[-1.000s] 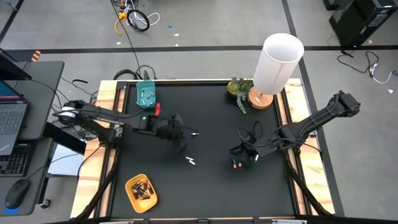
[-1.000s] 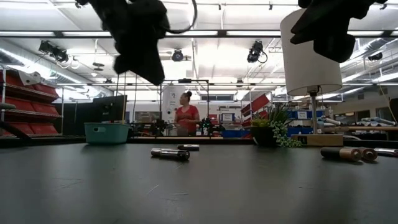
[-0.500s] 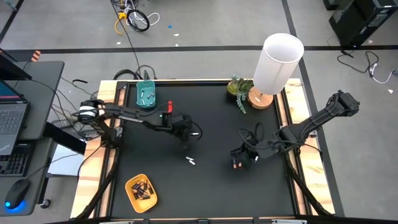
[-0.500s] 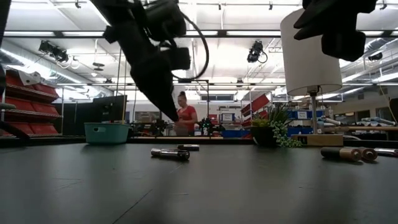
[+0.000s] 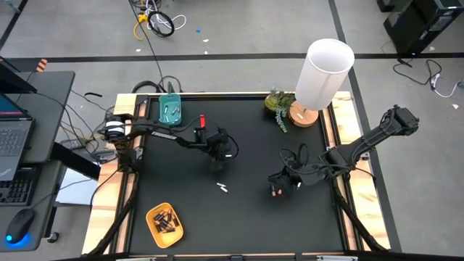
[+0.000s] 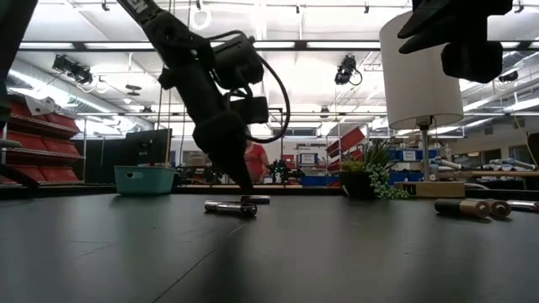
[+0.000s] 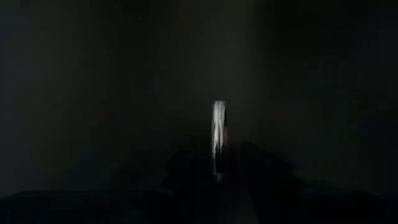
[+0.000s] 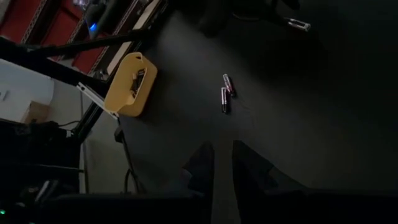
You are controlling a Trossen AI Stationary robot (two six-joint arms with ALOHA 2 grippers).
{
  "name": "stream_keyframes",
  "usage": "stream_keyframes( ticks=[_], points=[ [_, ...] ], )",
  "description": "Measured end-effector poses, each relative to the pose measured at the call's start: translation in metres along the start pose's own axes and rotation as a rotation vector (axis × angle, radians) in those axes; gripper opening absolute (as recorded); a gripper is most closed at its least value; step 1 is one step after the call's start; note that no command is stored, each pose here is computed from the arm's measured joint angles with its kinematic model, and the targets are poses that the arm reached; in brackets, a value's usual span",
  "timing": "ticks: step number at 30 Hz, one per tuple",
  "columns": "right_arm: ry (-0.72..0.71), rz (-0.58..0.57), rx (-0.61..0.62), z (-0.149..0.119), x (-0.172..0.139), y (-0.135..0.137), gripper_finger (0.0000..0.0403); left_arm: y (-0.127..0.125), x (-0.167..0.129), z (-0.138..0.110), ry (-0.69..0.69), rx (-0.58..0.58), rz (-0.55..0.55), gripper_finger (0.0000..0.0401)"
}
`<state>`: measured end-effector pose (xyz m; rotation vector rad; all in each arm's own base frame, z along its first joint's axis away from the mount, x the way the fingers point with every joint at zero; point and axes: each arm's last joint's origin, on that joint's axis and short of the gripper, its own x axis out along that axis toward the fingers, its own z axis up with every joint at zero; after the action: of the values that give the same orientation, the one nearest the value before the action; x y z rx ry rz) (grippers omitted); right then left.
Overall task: Sort batteries
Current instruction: Put the silver battery into the blue bin
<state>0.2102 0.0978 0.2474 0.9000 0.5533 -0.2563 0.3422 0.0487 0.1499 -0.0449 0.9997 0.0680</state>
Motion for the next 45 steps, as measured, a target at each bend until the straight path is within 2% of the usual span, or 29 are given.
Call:
stream_keyframes(
  ticks=[4,8,10,13,21,25,31,34,38,42,45],
  points=[
    [-0.008,0.006,0.012,0.001,0.0,0.001,0.0045,0.002,0.01,-0.004,0.019,0.011,-0.061,0.0135],
    [-0.012,0.014,0.021,0.001,0.0,0.002,0.0045,0.002,0.017,-0.007,0.041,0.009,-0.065,0.0122],
    [-0.017,0.009,0.031,0.001,0.0,0.001,0.0045,0.003,0.018,-0.007,0.045,0.01,-0.056,0.0095],
    [-0.02,0.008,0.034,0.001,0.0,0.001,0.0045,0.003,0.018,-0.007,0.048,0.002,-0.045,0.0032],
    [-0.02,0.007,0.029,0.001,0.0,0.001,0.0045,0.007,0.016,0.003,0.036,-0.055,-0.01,0.003],
    [-0.019,0.005,0.015,0.001,0.0,0.001,0.0045,0.009,0.01,0.019,0.006,-0.098,0.009,0.003],
    [-0.018,0.002,-0.019,0.001,0.0,0.001,0.0045,0.013,-0.027,0.055,-0.094,-0.1,0.01,0.003],
    [-0.024,-0.003,-0.049,0.002,0.0,0.0,0.0045,0.023,-0.057,0.064,-0.116,-0.093,0.08,0.003],
    [-0.036,-0.015,-0.099,0.006,0.002,-0.002,0.0045,0.047,-0.097,0.052,-0.053,-0.147,0.212,0.003],
    [-0.058,-0.035,-0.151,0.013,0.004,-0.005,0.0045,0.083,-0.131,0.028,0.04,-0.336,0.295,0.003],
    [-0.076,-0.052,-0.165,0.019,0.006,-0.007,0.0045,0.108,-0.15,0.006,0.057,-0.468,0.354,0.003]
  ],
)
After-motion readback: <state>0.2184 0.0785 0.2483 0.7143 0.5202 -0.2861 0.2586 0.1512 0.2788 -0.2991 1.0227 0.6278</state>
